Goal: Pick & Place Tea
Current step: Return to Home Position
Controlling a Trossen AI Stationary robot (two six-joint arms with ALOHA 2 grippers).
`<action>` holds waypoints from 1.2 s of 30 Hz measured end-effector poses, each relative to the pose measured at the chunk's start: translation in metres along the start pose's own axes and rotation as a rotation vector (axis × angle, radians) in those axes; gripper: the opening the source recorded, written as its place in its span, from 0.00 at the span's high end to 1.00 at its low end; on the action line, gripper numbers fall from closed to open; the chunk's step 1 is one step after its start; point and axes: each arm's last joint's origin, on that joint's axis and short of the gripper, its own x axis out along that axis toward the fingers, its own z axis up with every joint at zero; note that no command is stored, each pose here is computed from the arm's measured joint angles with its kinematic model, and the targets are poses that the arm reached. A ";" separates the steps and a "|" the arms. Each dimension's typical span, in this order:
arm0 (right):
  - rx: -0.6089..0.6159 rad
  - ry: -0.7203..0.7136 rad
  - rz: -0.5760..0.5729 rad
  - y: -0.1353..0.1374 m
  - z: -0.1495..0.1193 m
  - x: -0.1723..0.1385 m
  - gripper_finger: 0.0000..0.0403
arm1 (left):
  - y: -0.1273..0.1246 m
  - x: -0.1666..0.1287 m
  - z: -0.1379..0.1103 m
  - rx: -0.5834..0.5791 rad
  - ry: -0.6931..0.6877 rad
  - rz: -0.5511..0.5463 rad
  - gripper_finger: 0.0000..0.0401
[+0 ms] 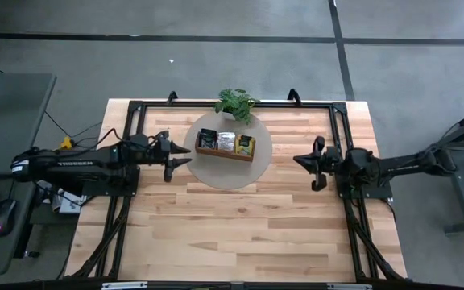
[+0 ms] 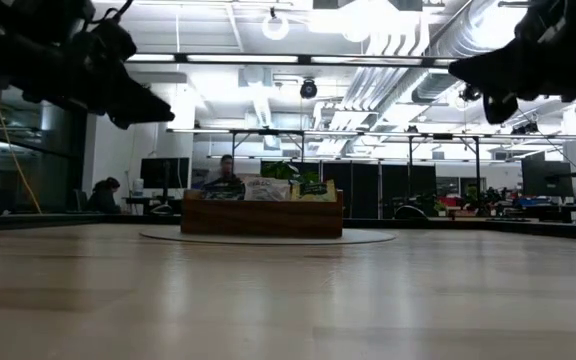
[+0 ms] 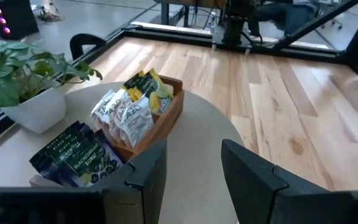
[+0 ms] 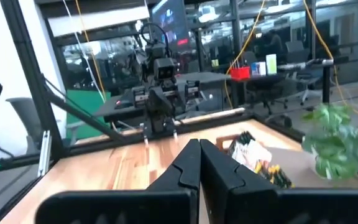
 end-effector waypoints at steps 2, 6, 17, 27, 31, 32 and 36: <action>-0.008 0.041 -0.014 -0.001 -0.002 -0.002 1.00 | 0.000 0.000 -0.005 -0.013 -0.009 0.001 0.63; -0.039 0.088 -0.035 -0.002 -0.006 -0.004 1.00 | 0.001 0.001 -0.013 -0.022 -0.041 0.020 0.63; -0.082 0.193 -0.096 -0.006 -0.017 -0.007 1.00 | 0.004 0.000 -0.046 -0.094 -0.132 0.075 0.63; -0.119 0.229 -0.115 -0.007 -0.020 -0.008 1.00 | 0.003 -0.001 -0.047 -0.043 -0.119 0.049 0.63; -0.107 0.218 -0.125 -0.007 -0.019 -0.008 1.00 | 0.002 -0.004 -0.040 0.003 -0.192 0.015 0.63; -0.102 0.214 -0.130 -0.007 -0.019 -0.008 1.00 | 0.001 -0.005 -0.037 0.019 -0.220 -0.014 0.63; -0.103 0.200 -0.165 -0.008 -0.018 -0.008 1.00 | -0.002 -0.012 -0.032 0.074 -0.278 -0.076 0.63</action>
